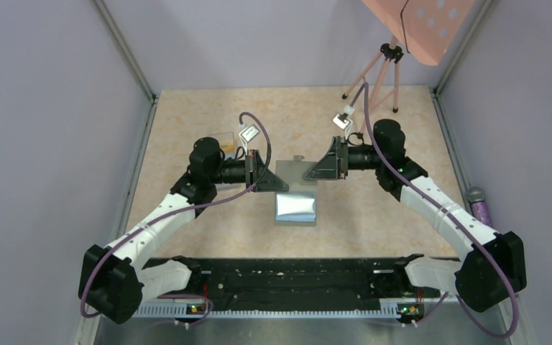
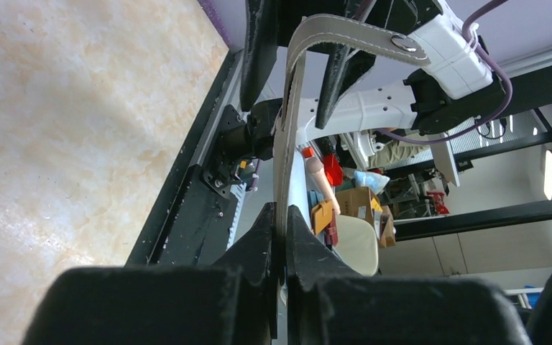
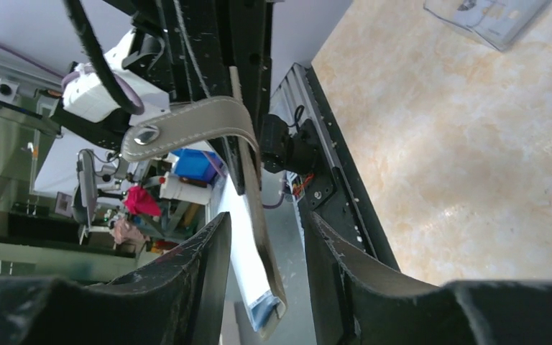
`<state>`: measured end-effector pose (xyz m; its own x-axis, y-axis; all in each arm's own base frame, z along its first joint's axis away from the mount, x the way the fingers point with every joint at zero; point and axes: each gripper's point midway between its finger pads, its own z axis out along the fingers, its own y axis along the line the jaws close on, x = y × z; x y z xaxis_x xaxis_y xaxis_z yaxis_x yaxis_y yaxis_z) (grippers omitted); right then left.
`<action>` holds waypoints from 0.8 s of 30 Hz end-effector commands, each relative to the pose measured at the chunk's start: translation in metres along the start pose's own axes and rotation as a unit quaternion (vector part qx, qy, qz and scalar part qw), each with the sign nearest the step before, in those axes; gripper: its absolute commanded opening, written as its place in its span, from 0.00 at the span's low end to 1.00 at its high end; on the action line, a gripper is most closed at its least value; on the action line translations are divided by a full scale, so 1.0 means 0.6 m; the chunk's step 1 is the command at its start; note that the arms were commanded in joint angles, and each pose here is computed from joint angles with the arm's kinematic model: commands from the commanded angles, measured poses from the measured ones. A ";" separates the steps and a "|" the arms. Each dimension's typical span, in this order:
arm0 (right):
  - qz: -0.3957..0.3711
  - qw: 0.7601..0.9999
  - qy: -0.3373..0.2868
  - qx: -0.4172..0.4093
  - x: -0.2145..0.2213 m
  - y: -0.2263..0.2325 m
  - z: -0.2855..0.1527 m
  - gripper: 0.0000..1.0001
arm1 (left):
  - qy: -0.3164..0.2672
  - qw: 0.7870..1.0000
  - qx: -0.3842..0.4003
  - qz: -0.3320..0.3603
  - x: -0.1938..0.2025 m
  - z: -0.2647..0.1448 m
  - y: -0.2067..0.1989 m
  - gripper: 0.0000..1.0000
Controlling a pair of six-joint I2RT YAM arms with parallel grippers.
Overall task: Put the credit cards into the card holder
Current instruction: Turn over the card slot in the card holder.
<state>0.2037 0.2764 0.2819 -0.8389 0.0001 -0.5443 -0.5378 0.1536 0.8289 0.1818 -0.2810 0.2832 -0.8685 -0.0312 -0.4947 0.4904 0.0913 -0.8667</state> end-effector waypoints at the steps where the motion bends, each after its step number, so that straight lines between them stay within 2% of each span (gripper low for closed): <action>1: -0.028 0.998 -0.003 -0.051 -0.010 0.040 0.008 0.41 | 0.003 0.999 0.024 0.022 -0.001 0.001 -0.018 0.00; 2: -0.028 0.998 0.000 -0.053 -0.008 0.041 0.012 0.40 | 0.003 0.999 0.024 0.021 -0.001 0.001 -0.017 0.00; 3: -0.027 0.998 0.003 -0.055 -0.007 0.042 0.015 0.34 | 0.005 1.000 0.023 0.020 0.001 0.001 -0.017 0.00; 5: -0.025 0.998 0.009 -0.059 -0.004 0.042 0.020 0.09 | 0.006 1.000 0.020 0.019 0.001 0.001 -0.015 0.01; 6: -0.023 0.998 0.010 -0.058 -0.003 0.040 0.022 0.00 | 0.006 1.000 0.015 0.019 0.002 0.001 -0.013 0.07; 10: -0.028 0.999 0.002 -0.014 -0.010 0.020 0.023 0.00 | -0.004 0.999 -0.043 0.022 -0.001 -0.005 0.011 0.37; 13: -0.034 0.999 -0.008 0.040 -0.014 -0.003 0.017 0.00 | -0.027 0.991 -0.130 0.017 -0.004 -0.021 0.050 0.49; 16: -0.039 0.996 -0.020 0.075 -0.017 -0.018 0.011 0.00 | -0.053 0.977 -0.206 0.010 -0.002 -0.045 0.084 0.52; 19: -0.041 0.995 -0.028 0.088 -0.015 -0.024 0.006 0.00 | -0.077 0.966 -0.247 0.004 0.007 -0.067 0.102 0.51; 24: -0.038 0.995 -0.028 0.085 -0.007 -0.026 0.004 0.00 | -0.062 0.964 -0.257 -0.019 0.041 -0.068 0.123 0.39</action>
<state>0.2170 0.2783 0.2528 -0.8362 0.0187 -0.5482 -0.5124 0.3298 0.7929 0.1967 -0.2411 0.2329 -0.8453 -0.1658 -0.5080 0.3701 0.5042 -0.7803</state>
